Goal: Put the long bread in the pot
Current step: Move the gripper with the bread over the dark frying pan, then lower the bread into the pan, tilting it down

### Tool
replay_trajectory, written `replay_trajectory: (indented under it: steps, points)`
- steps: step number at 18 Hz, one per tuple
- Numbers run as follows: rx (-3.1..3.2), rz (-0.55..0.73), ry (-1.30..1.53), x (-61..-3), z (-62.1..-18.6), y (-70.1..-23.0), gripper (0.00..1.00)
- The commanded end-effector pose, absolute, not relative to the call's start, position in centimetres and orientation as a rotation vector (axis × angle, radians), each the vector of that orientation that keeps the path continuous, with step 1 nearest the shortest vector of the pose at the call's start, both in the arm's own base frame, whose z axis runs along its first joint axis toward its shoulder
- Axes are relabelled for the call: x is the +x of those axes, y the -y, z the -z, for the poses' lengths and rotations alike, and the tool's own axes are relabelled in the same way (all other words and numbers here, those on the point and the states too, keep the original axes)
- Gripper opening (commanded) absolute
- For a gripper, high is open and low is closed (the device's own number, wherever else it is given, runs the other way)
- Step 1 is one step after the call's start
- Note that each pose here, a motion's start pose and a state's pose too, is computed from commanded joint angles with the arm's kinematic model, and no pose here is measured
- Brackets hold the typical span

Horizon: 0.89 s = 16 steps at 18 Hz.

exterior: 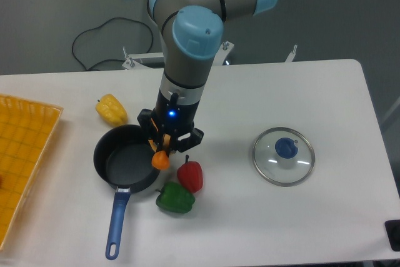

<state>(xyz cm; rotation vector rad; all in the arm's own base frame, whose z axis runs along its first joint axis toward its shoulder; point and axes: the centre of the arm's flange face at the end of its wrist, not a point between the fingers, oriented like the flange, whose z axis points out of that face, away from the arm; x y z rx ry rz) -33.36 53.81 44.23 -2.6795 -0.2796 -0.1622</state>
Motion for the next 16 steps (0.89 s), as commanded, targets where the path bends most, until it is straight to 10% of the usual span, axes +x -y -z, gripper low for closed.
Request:
replay_trajectory:
  steps: [16]
  points:
    - [-2.618,0.151,0.428,-33.1,-43.7,-55.0,0.25]
